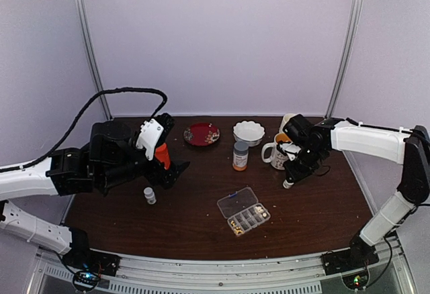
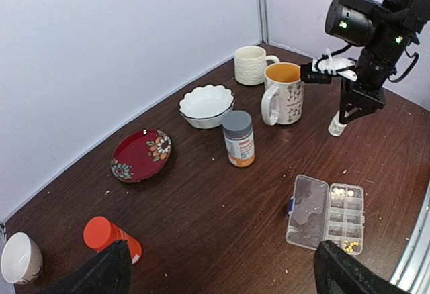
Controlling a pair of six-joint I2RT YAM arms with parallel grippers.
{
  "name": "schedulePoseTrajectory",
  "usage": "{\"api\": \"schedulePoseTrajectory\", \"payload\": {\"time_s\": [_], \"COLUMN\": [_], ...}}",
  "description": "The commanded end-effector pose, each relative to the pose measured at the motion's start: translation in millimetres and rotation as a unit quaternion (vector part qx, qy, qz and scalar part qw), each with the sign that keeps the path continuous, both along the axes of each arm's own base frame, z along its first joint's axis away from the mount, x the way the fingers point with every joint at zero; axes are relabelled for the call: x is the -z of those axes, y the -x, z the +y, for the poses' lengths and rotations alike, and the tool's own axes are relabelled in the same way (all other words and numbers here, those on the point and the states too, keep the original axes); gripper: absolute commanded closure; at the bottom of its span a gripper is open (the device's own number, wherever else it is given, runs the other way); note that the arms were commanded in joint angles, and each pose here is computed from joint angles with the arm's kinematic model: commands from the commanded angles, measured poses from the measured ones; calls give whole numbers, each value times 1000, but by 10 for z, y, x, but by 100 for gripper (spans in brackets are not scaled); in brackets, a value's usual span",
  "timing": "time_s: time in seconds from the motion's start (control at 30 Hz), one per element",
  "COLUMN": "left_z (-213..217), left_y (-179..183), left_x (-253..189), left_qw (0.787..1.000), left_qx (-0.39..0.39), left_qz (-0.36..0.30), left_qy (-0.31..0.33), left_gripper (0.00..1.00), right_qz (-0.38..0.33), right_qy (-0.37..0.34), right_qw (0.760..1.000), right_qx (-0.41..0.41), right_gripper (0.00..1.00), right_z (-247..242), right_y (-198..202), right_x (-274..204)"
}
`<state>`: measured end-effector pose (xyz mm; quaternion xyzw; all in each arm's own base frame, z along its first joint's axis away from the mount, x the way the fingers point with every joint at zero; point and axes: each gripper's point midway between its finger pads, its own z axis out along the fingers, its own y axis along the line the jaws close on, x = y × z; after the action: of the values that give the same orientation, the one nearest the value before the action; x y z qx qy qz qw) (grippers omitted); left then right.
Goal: Sort the pills into containers
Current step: Place the pill bottle at the center of the board.
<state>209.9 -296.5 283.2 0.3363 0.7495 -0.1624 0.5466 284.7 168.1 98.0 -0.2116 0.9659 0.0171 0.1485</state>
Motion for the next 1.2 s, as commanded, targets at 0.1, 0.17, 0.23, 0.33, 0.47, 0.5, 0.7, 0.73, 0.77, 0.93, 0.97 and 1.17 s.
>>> {"api": "schedulePoseTrajectory", "payload": {"time_s": [0.1, 0.17, 0.23, 0.33, 0.47, 0.5, 0.7, 0.73, 0.77, 0.93, 0.97, 1.17], "left_z": [213, 202, 185, 185, 193, 186, 198, 205, 210, 219, 223, 349], "left_y": [-55, -51, -38, -25, -26, -20, -38, -48, -61, -132, -145, -197], "left_x": [98, 118, 132, 119, 143, 153, 211, 229, 253, 399, 441, 594], "left_qw": [998, 999, 999, 999, 999, 999, 999, 998, 998, 995, 994, 986], "left_qx": [-51, -47, -41, -36, -36, -34, -43, -46, -51, -72, -78, -128], "left_qz": [16, 16, 18, 15, 14, 15, 26, 30, 34, 64, 71, 106], "left_qy": [20, 17, 16, 21, 15, 13, 11, 11, 10, -4, -10, -11], "left_gripper": [2, 2, 3, 2, 2, 2, 2, 2, 3, 2, 3, 2], "right_qz": [8, 12, 17, 17, -3, -11, -76, -95, -114, -245, -256, -284], "right_qy": [19, 29, 34, 33, 24, 21, -4, -8, -12, -12, -27, -62], "right_qw": [1000, 999, 999, 999, 1000, 1000, 997, 995, 993, 970, 966, 957], "right_qx": [-9, -7, -8, -8, -12, -11, -11, -13, -14, 10, 4, 20], "right_gripper": [92, 90, 88, 76, 32, 29, 21, 22, 23, 23, 18, 0], "right_z": [-7, -30, -31, -25, -16, -11, 44, 71, 98, 183, 230, 206], "right_y": [-183, -203, -209, -223, -249, -262, -337, -349, -361, -443, -434, -394], "right_x": [162, 208, 248, 256, 130, 69, -486, -601, -706, -1234, -1324, -1465]}}
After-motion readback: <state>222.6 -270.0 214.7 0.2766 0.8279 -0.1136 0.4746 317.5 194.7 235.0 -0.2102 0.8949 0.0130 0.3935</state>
